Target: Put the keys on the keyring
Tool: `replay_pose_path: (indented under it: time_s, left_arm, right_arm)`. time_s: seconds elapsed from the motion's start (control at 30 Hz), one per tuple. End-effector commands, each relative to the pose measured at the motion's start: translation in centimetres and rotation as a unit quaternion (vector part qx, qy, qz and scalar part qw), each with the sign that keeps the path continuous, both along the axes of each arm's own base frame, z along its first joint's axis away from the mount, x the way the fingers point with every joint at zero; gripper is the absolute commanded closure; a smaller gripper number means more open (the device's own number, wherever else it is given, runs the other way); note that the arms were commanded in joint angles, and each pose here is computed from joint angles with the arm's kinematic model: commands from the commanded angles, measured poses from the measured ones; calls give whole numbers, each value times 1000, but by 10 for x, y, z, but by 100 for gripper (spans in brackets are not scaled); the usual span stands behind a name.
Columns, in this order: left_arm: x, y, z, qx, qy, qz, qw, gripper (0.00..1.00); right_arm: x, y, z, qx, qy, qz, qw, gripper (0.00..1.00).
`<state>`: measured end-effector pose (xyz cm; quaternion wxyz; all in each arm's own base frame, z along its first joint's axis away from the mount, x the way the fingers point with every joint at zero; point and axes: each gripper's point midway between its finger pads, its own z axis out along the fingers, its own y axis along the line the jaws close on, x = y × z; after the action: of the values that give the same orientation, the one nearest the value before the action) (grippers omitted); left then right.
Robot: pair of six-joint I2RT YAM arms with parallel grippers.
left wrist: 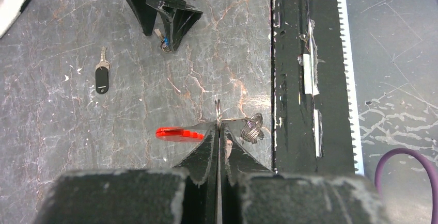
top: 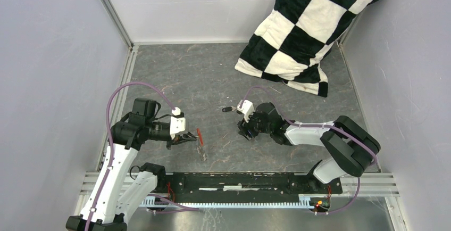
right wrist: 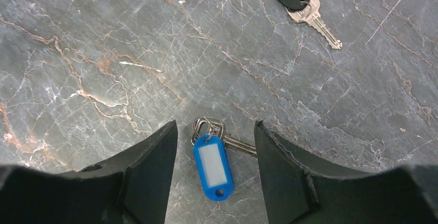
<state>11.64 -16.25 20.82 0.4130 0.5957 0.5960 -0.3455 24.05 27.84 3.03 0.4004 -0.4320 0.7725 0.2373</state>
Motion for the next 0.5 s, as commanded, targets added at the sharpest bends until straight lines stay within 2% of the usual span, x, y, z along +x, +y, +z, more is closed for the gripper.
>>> replay_pose_path:
  time_s: [0.0, 0.13, 0.3, 0.47]
  left_arm:
    - [4, -3, 16, -9, -45, -19, 999, 98]
    - [4, -3, 16, -8, -46, -19, 999, 98]
    - [5, -2, 15, -5, -49, -17, 999, 98]
    - [6, -2, 15, -3, -50, -16, 999, 98]
  right_arm:
    - [9, 0, 0, 1, -20, -8, 1000, 39]
    - [7, -3, -5, -4, -17, -11, 1000, 42]
    - [3, -3, -5, 2, -18, -8, 1000, 53]
    - [4, -2, -1, -4, -32, -15, 999, 72]
